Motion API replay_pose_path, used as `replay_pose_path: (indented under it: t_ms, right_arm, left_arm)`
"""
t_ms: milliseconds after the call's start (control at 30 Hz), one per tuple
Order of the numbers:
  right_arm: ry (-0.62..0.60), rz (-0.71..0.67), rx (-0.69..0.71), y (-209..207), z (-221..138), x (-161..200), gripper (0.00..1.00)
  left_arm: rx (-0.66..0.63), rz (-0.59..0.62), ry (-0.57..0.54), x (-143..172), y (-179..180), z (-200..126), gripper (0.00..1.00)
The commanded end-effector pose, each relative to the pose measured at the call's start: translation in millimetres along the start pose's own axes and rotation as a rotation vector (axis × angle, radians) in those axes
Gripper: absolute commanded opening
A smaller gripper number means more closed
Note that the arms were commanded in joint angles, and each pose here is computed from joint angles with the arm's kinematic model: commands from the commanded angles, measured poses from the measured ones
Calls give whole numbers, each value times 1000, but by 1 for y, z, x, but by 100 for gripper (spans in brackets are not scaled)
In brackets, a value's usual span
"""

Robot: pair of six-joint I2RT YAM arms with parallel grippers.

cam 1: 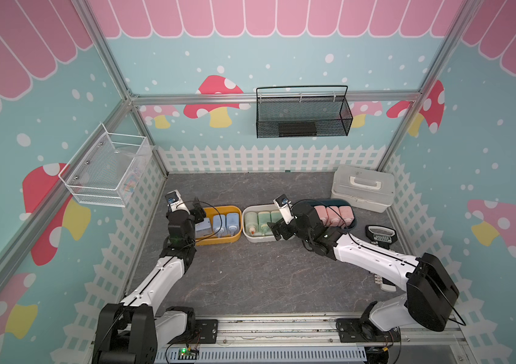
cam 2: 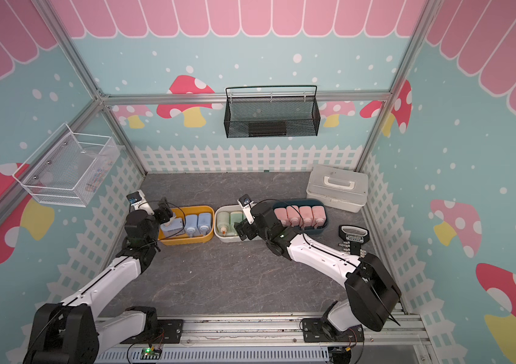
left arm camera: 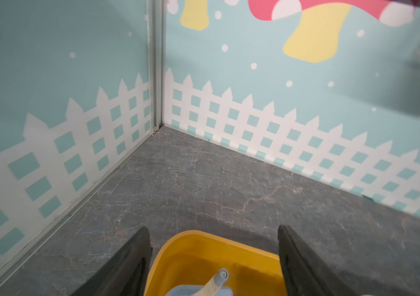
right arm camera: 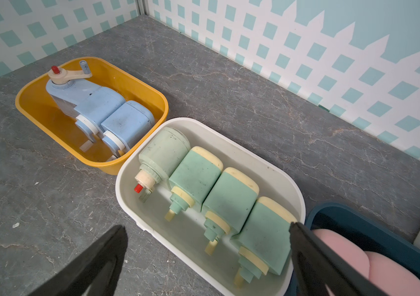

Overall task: Place the pencil sharpeners by color into the storage box
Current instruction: Place the pencil sharpener in the storage box.

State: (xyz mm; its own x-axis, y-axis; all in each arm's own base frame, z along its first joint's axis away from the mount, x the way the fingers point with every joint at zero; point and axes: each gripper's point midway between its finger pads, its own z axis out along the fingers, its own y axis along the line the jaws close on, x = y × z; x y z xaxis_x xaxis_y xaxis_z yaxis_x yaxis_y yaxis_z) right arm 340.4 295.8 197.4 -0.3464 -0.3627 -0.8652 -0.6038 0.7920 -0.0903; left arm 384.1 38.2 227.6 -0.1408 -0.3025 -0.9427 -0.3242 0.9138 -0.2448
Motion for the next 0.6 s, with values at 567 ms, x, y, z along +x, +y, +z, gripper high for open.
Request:
replay_pose_path:
  t_ms: [567]
  right_arm:
    - [45, -279, -263, 43, 3, -22, 99]
  left_arm:
    - [-61, -12, 480, 51, 25, 10, 99]
